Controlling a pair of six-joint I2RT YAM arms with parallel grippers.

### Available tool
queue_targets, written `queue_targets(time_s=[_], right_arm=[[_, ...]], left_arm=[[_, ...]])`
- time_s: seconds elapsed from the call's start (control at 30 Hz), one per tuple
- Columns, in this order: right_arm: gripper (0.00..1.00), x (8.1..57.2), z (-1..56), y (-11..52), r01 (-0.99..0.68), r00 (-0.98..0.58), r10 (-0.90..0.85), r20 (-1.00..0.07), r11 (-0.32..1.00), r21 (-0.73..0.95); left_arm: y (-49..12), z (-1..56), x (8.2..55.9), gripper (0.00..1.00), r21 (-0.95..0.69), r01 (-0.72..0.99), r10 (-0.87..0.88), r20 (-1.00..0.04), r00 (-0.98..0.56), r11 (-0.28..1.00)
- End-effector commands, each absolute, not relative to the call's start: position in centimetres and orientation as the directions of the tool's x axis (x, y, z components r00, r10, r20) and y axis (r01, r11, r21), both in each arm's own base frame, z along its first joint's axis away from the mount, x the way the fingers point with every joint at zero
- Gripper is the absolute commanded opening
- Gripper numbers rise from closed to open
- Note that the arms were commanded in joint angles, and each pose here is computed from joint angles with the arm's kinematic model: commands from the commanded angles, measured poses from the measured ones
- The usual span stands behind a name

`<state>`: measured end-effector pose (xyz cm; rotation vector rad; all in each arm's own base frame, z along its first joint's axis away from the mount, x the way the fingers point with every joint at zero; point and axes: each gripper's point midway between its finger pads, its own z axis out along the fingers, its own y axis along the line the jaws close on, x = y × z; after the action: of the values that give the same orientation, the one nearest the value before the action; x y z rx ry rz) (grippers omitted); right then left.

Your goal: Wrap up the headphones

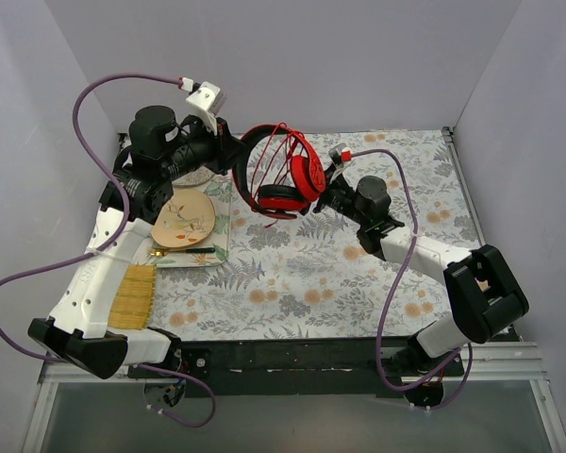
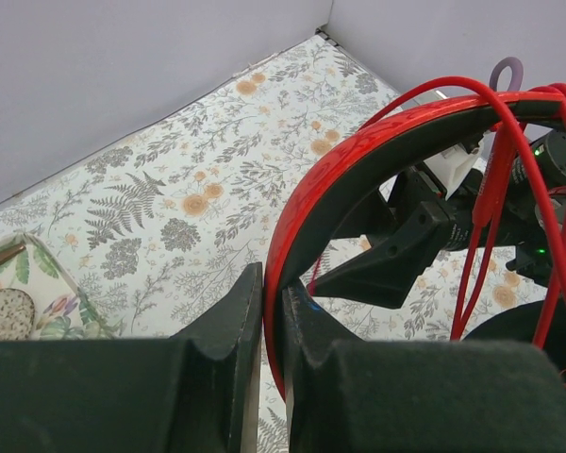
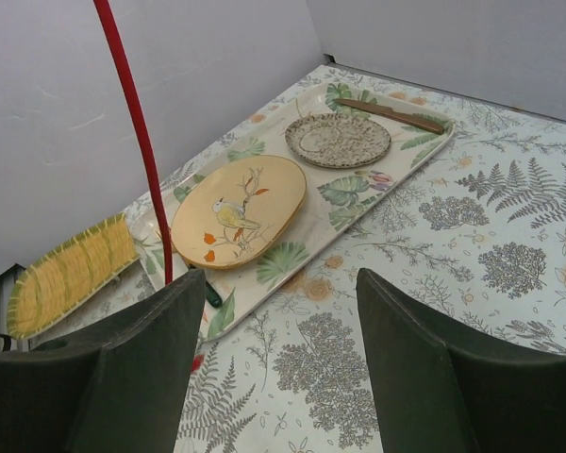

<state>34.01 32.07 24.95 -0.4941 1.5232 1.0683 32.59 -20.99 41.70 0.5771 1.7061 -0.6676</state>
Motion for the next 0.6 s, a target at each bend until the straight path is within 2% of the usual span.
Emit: queue_targets(time_s=[0.0,0.3,0.57], right_arm=[[0.73,33.8,27.9,32.5,-0.826,-0.182,0.286,-0.941,0.474,0.304],[0.69,34.2,28.3,32.9,-0.829,-0.189,0.285,-0.94,0.467,0.308],[0.69,36.0,27.2,29.5,-0.692,-0.183,0.268,-0.946,0.648,0.318]], left_arm=[[-21.1,45.1,31.5,0.0,-0.117,0.714,-0.014,-0.989,-0.149,0.69],[-21.2,45.1,31.2,0.0,-0.119,0.723,-0.008,-0.988,-0.155,0.681],[-21.0,45.5,30.9,0.0,-0.099,0.724,-0.001,-0.991,-0.135,0.682]])
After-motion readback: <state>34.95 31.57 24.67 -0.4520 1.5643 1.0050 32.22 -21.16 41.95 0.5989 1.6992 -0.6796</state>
